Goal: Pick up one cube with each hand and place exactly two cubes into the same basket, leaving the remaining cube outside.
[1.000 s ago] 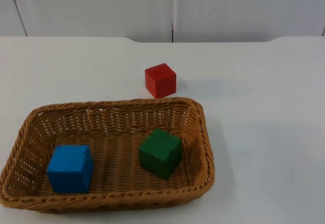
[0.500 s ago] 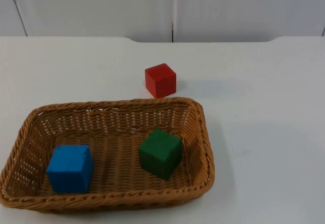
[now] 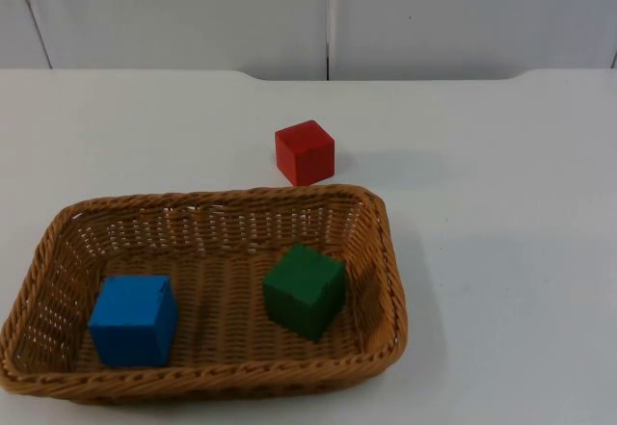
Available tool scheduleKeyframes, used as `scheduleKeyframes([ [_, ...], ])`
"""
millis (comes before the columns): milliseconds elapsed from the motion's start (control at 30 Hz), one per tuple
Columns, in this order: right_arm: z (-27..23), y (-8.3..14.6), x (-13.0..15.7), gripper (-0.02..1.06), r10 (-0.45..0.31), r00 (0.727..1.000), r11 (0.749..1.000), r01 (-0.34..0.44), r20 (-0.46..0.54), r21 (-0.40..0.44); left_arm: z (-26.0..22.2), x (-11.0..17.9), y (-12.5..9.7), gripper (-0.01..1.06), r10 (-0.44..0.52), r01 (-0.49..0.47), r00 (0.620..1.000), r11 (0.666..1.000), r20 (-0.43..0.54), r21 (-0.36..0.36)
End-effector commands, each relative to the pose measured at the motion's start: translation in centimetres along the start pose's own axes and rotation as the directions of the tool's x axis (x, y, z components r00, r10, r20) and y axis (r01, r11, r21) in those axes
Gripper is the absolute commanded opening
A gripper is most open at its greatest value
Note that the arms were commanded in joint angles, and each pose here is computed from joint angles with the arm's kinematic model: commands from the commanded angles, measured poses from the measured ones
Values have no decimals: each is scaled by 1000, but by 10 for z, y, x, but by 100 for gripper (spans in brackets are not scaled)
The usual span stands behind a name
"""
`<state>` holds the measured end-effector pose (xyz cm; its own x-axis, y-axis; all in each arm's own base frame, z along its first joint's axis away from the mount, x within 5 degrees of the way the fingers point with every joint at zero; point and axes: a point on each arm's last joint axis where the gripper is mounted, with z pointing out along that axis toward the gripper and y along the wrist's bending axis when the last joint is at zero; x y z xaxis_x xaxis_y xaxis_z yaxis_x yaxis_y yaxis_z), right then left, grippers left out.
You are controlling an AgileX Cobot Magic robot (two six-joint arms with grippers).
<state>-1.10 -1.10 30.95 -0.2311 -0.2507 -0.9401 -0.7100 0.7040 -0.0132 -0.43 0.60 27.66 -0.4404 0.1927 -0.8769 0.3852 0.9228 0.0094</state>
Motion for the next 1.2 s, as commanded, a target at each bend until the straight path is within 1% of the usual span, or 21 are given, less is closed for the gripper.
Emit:
scheduleKeyframes([
  [0, 4, 0, 7, 75, 0, 1000, 1000, -1, -22, -5, 2, 1, 0, 73, 0, 0, 1000, 1000, 8, 5],
  [267, 18, 0, 25, 75, 3, 992, 1000, -3, -126, -6, 2, 1, 0, 73, -1, 1, 1000, 1000, 8, 7],
  [833, 18, 0, 25, 75, 4, 992, 1000, -5, -129, -5, 2, 1, 0, 73, -1, 1, 1000, 1000, 8, 7],
  [867, 18, 0, 25, 75, 4, 992, 1000, -5, -129, -5, 2, 1, 0, 74, -1, 1, 1000, 1000, 8, 7],
  [900, 18, 0, 25, 77, 4, 992, 1000, -5, -129, -5, 2, 1, 0, 77, -1, 1, 1000, 1000, 8, 7],
  [933, 18, 0, 25, 77, 4, 992, 1000, -5, -129, -5, 2, 1, 0, 77, -1, 1, 1000, 1000, 8, 7],
  [1000, 18, 0, 25, 85, 4, 992, 1000, -5, -129, -5, 2, 1, 0, 87, -1, 1, 1000, 1000, 8, 7],
  [1033, 18, 0, 25, 92, 4, 992, 1000, -5, -129, -5, 2, 1, 0, 96, -1, 1, 1000, 1000, 8, 7],
  [1067, 18, 0, 25, 99, 4, 992, 1000, -5, -129, -5, 2, 1, 0, 102, -1, 1, 1000, 1000, 8, 7],
  [1100, 18, 0, 25, 104, 4, 992, 1000, -5, -129, -5, 2, 1, 0, 103, -1, 1, 1000, 1000, 8, 7],
  [1167, 18, 0, 25, 105, 4, 992, 1000, -5, -129, -5, 2, 1, 0, 105, -1, 1, 1000, 1000, 8, 7],
])
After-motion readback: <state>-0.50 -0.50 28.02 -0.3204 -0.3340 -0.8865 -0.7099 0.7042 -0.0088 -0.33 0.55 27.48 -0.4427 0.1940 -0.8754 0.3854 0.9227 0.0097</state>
